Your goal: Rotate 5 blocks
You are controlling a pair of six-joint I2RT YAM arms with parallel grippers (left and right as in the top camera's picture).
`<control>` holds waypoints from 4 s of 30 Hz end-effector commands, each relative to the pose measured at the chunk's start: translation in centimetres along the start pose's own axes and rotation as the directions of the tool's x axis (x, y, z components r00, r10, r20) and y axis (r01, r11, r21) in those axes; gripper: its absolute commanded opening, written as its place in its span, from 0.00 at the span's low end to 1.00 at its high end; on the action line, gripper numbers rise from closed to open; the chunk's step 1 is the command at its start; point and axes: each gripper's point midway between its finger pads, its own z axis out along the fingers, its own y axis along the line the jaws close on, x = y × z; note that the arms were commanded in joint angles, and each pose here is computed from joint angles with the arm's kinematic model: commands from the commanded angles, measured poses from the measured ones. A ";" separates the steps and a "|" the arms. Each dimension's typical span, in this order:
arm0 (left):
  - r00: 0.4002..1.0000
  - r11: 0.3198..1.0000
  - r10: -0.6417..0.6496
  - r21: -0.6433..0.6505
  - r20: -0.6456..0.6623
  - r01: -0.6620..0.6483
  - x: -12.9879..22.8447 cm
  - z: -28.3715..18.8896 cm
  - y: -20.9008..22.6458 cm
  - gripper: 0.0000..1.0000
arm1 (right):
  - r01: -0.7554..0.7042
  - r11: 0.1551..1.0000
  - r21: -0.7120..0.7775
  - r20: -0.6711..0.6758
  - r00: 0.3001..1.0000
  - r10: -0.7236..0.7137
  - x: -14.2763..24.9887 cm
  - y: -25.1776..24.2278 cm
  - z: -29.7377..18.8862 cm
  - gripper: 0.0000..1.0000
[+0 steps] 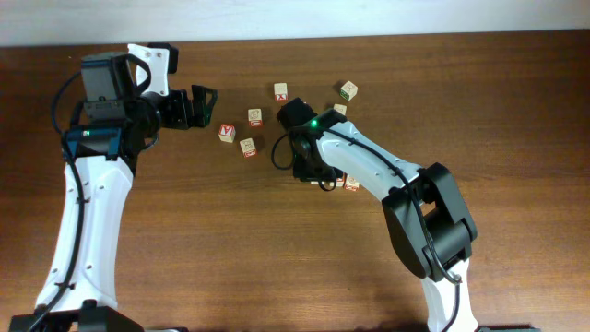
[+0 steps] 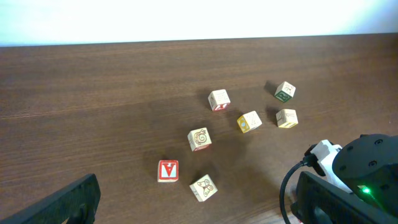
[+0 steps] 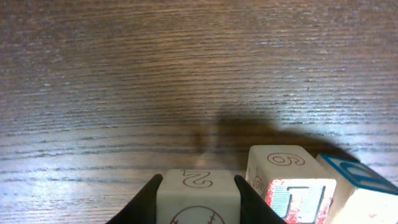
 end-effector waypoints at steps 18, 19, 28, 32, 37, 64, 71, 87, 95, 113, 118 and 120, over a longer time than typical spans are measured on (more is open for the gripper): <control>1.000 1.000 0.024 0.009 0.014 -0.024 -0.7 -0.1 -0.3 0.99 | 0.146 0.988 -0.052 0.420 0.901 -0.111 -12.4 2.6 -6.1 0.64; 1.000 1.000 0.024 0.009 0.014 -0.024 -0.7 -0.1 -0.3 0.99 | 0.188 0.978 -0.089 0.458 0.880 -0.128 -14.0 3.0 -5.8 0.72; 1.000 1.000 0.024 0.009 0.014 -0.024 -0.7 -0.1 -0.3 0.99 | 0.340 0.939 -0.054 0.471 0.838 -0.276 -18.3 3.8 -3.5 0.78; 1.000 1.000 0.024 0.009 0.014 -0.024 -0.7 -0.1 -0.3 0.99 | 0.340 0.938 -0.065 0.431 0.858 -0.281 -17.8 4.2 -0.2 0.72; 1.000 1.000 0.024 0.009 0.014 -0.024 -0.7 -0.1 -0.3 0.99 | 0.300 0.951 -0.074 0.407 0.880 -0.245 -17.6 4.0 1.9 0.68; 1.000 1.000 0.024 0.009 0.014 -0.024 -0.7 -0.1 -0.3 0.99 | 0.096 0.995 0.042 -0.069 0.993 -0.093 -0.5 3.5 0.1 0.18; 1.000 1.000 0.024 0.009 0.014 -0.024 -0.7 -0.1 -0.3 0.99 | 0.097 0.994 0.057 -0.139 0.986 -0.088 1.2 2.8 0.3 0.36; 1.000 1.000 0.024 0.009 0.014 -0.024 -0.7 -0.1 -0.3 0.99 | 0.214 0.977 -0.018 -0.044 0.976 -0.215 -1.7 4.7 -5.1 0.67; 1.000 1.000 0.024 0.009 0.014 -0.024 -0.7 -0.1 -0.3 0.99 | 0.419 0.895 -0.152 0.265 0.890 -0.372 -6.3 12.0 -5.8 0.69; 1.000 1.000 0.024 0.009 0.014 -0.024 -0.7 -0.1 -0.3 0.99 | 0.507 0.842 -0.185 0.362 0.831 -0.421 -7.8 16.7 0.6 0.53; 1.000 1.000 0.024 0.009 0.014 -0.024 -0.7 -0.1 -0.3 0.99 | 0.506 0.842 -0.185 0.360 0.832 -0.422 -7.8 16.7 0.6 0.42; 1.000 1.000 0.024 0.009 0.014 -0.024 -0.7 -0.1 -0.3 0.99 | 0.500 0.847 -0.181 0.337 0.840 -0.424 -7.4 16.3 0.8 0.39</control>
